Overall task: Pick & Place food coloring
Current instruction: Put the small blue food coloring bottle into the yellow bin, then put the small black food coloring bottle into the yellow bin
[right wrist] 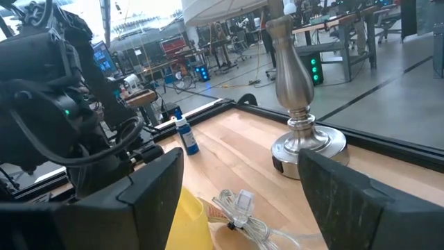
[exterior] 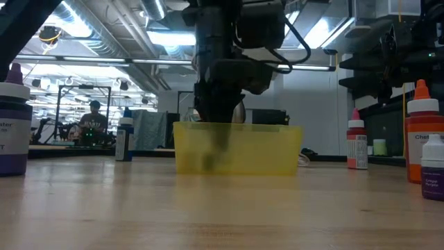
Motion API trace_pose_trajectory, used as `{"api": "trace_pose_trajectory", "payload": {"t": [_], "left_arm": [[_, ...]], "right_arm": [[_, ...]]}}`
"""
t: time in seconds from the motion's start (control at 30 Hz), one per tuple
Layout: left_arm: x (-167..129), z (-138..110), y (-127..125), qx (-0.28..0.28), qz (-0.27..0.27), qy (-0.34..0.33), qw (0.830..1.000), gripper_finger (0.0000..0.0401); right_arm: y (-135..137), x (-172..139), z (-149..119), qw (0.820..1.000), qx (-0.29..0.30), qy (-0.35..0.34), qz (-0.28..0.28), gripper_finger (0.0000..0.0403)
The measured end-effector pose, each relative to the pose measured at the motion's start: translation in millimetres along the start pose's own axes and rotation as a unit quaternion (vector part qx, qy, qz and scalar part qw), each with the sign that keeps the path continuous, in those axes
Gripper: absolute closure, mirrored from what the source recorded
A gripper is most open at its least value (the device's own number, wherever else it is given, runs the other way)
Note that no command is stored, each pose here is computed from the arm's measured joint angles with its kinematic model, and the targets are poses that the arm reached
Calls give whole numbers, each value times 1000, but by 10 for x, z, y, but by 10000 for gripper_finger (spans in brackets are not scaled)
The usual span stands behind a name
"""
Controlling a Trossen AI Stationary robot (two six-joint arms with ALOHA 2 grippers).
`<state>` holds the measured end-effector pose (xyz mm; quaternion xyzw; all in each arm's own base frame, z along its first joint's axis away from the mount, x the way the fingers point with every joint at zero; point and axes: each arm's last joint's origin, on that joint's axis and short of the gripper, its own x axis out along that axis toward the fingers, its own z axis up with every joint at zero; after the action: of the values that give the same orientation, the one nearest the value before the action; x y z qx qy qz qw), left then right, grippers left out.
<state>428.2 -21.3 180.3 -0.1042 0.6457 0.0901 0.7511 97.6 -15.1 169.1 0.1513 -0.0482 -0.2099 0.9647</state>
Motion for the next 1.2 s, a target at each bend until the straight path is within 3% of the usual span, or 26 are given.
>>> {"api": "trace_pose_trajectory", "payload": {"t": [0.3, 0.67, 0.9, 1.2], "left_arm": [[0, 7, 25, -3, 0, 0, 1000, 288], [-19, 20, 103, -14, -22, 11, 1000, 263], [-210, 35, 166, -26, -14, -20, 999, 233], [-589, -9, 247, -55, -4, -65, 996, 157]], "right_arm": [[0, 0, 0, 1000, 0, 0, 0, 120], [0, 0, -1, 1000, 0, 0, 0, 120], [0, 0, 1, 1000, 0, 0, 0, 120], [0, 0, 0, 1000, 0, 0, 0, 120]]}}
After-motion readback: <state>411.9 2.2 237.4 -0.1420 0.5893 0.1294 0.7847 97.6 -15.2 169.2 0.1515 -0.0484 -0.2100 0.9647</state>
